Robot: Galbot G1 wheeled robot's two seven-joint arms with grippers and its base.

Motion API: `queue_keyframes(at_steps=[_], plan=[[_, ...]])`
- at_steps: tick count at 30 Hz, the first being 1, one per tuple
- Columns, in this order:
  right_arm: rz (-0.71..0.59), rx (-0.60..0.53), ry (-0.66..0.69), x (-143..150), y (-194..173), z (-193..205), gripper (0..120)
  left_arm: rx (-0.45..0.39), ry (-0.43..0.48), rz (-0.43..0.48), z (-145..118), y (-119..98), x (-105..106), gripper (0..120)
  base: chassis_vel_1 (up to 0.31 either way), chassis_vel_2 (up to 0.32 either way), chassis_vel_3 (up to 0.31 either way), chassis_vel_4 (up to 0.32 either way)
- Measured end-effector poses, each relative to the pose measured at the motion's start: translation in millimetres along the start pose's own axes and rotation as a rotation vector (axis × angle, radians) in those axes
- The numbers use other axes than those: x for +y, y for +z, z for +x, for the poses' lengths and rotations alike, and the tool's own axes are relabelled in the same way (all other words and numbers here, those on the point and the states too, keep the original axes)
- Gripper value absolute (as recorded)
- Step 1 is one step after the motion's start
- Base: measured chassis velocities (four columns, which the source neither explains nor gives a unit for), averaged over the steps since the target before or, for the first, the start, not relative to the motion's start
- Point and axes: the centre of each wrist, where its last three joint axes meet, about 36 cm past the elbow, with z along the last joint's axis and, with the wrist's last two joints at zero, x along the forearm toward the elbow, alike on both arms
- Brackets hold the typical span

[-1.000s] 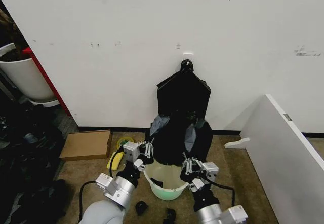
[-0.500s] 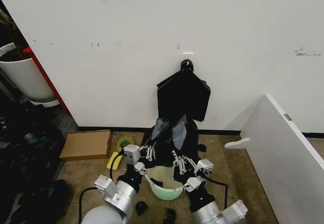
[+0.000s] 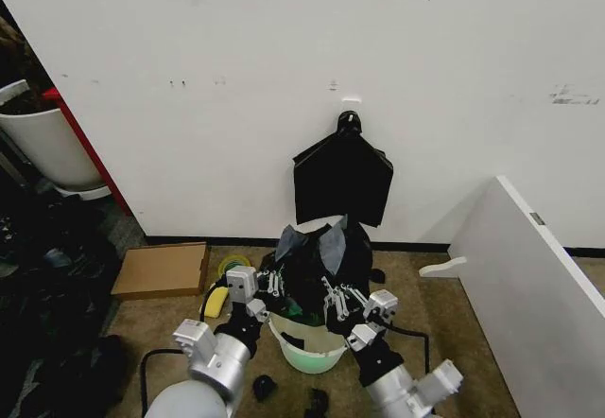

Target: Place the garbage bag over the trash bin.

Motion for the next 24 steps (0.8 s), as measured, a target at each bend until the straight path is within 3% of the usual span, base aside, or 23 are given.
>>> queue_keyframes(at_steps=[12,18,24], plan=[[-0.014,0.042,0.075,-36,31,-30,0,0.031,-0.072,-0.078,-32,44,22,0,0.0,0.0,0.0,0.0],[0.151,0.133,0.197,-60,45,-19,0,0.055,-0.146,-0.11,-38,86,38,0,0.0,0.0,0.0,0.0],[0.262,0.255,0.364,-57,42,13,0,0.042,-0.21,-0.141,-23,111,39,0,0.0,0.0,0.0,0.0]])
